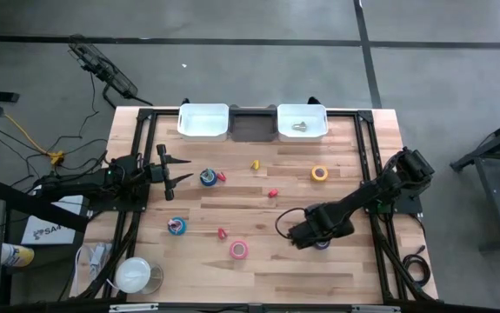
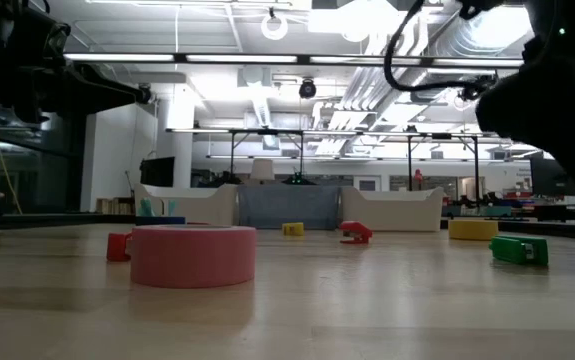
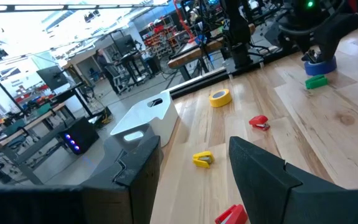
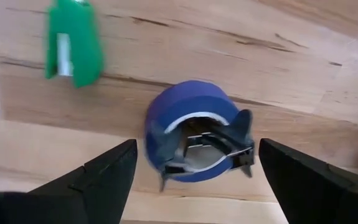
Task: Pick and place Stapler, Stapler remover, tape
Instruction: Put the black staple remover into the right white bin
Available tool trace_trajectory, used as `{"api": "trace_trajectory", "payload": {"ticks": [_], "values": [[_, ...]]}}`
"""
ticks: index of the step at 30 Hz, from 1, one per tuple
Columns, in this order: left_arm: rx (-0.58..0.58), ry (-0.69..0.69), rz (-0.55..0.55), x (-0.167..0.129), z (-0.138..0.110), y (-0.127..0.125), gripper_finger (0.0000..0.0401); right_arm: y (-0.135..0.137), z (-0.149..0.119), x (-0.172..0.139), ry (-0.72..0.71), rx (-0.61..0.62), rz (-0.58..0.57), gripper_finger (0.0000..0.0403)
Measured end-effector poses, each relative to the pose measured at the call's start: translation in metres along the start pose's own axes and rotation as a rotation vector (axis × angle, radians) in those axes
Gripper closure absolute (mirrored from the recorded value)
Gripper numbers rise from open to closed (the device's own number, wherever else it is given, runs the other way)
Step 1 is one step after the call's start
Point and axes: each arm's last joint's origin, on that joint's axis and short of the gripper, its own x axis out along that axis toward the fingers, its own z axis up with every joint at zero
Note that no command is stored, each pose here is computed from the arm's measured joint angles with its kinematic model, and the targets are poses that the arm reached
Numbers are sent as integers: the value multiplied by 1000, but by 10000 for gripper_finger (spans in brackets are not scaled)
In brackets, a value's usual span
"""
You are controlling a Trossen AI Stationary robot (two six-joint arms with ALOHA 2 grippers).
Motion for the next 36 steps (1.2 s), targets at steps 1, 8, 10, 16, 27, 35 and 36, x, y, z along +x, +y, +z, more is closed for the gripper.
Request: {"api": "trace_trajectory", "payload": {"ticks": [1,8,10,16,27,35,36], "values": [[0,0,-1,0,0,0,215,-1,1,3,9,3,-5,75],[0,0,-1,0,0,0,215,-6,4,21,59,-6,10,76],[0,0,-1,0,0,0,215,-5,3,21,63,-16,15,76],[0,0,-1,0,0,0,215,-3,1,13,63,-35,4,76],[0,1,-1,0,0,0,215,-1,-1,4,76,-13,-13,76],[0,0,0,0,0,0,215,-3,-1,4,80,2,-29,76],[0,0,0,0,0,0,215,-3,-1,4,79,4,-32,76]]}}
